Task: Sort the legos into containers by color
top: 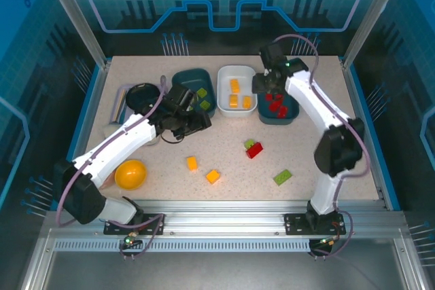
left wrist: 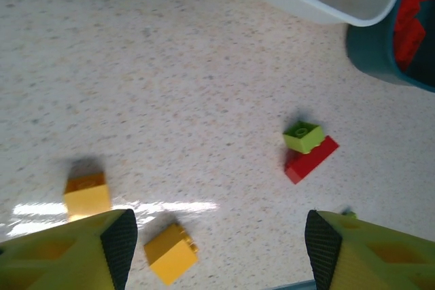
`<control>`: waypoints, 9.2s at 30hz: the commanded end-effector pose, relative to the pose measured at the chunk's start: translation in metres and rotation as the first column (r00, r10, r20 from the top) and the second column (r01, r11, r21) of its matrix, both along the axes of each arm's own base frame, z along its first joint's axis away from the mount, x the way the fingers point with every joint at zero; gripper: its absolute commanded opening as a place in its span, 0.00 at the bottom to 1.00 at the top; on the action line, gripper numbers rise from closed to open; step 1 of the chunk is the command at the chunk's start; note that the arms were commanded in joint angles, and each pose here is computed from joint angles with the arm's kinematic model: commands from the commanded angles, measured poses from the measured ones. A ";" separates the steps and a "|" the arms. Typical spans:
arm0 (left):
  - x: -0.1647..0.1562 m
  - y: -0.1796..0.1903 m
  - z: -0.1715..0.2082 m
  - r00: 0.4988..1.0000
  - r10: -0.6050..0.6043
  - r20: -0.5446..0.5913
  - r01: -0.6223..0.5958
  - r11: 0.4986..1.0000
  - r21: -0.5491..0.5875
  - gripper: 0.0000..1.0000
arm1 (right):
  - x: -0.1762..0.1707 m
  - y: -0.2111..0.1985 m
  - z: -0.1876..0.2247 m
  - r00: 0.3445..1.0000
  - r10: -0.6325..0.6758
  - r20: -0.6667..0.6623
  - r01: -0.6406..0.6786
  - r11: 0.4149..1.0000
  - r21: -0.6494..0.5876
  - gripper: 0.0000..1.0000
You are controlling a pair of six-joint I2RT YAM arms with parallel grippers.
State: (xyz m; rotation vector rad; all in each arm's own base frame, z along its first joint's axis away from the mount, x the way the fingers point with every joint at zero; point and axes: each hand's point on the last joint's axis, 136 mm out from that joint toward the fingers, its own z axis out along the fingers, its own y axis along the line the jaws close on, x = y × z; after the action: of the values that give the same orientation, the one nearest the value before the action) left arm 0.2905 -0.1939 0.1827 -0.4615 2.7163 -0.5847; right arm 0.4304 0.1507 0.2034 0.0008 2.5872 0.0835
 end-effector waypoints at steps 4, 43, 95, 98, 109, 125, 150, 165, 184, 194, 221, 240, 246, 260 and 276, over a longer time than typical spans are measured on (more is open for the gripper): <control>-0.050 0.036 -0.052 0.973 0.079 -0.219 -0.047 0.988 0.145 0.72 | -0.093 0.094 0.000 0.902 0.415 0.119 -0.430 0.889 0.157 0.69; 0.099 -0.072 -0.030 0.997 -0.045 -0.061 0.047 0.999 0.025 0.28 | -0.098 0.027 0.034 0.977 0.011 0.215 -0.118 0.863 0.491 0.68; 0.188 -0.110 0.028 0.985 0.074 0.154 -0.071 0.997 -0.027 0.67 | -0.135 -0.050 -0.014 0.984 -0.158 -0.083 0.176 0.933 0.314 0.64; 0.156 -0.108 0.034 0.990 0.031 0.138 -0.024 0.998 -0.053 0.67 | -0.144 -0.041 -0.032 0.955 -0.241 -0.173 0.289 0.888 0.357 0.65; 0.033 -0.056 -0.018 0.999 -0.048 0.021 0.050 0.996 -0.073 0.67 | -0.130 0.012 -0.112 0.761 -0.460 -0.456 0.642 0.633 0.433 0.65; 0.000 -0.036 -0.011 0.993 -0.105 0.044 0.108 0.992 -0.067 0.66 | -0.150 0.010 -0.183 0.637 -0.510 -0.578 0.755 0.563 0.336 0.55; -0.008 -0.030 -0.019 0.997 -0.071 0.016 0.072 0.994 -0.078 0.65 | -0.184 0.028 -0.185 0.384 -0.566 -0.729 0.894 0.424 0.142 0.62; -0.014 -0.027 -0.016 0.996 -0.083 0.039 0.086 0.993 -0.083 0.64 | -0.173 0.023 -0.166 0.442 -0.613 -0.655 0.871 0.467 0.151 0.23; 0.046 -0.074 0.029 0.976 -0.150 0.158 0.171 0.977 -0.128 0.65 | 0.020 -0.064 -0.034 0.993 -0.118 -0.013 0.119 0.977 0.180 0.24; 0.058 -0.079 0.025 0.981 -0.135 0.139 0.151 0.981 -0.118 0.64 | 0.061 -0.039 -0.095 0.989 0.045 -0.142 -0.014 0.978 0.209 0.25; 0.048 -0.084 0.008 0.994 -0.108 0.007 0.108 0.982 -0.157 0.65 | 0.029 -0.042 -0.034 0.995 -0.060 -0.073 0.076 0.969 0.235 0.59; 0.028 -0.157 -0.098 0.847 0.052 -0.529 -0.148 0.979 -0.140 0.75 | -0.177 -0.011 -0.035 0.994 0.107 0.007 -0.106 0.966 0.234 0.67; 0.032 -0.172 -0.121 0.793 0.130 -0.595 -0.219 0.973 -0.078 0.77 | -0.193 -0.020 -0.030 0.993 0.121 0.012 -0.121 0.968 0.222 0.67; 0.025 -0.195 -0.158 0.729 0.162 -0.665 -0.253 0.967 -0.041 0.64 | -0.196 -0.023 -0.033 0.994 0.110 0.007 -0.109 0.967 0.230 0.67; 0.052 -0.158 -0.104 0.830 0.162 -0.534 -0.233 0.970 -0.069 0.28 | -0.197 -0.010 -0.026 0.984 0.175 0.023 -0.174 0.943 0.282 0.66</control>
State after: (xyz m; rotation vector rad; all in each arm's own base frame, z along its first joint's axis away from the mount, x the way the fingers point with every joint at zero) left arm 0.3291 -0.3773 0.0341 -1.1320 3.1592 -0.6371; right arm 0.2376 0.1333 0.1738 -0.0776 2.5598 0.4583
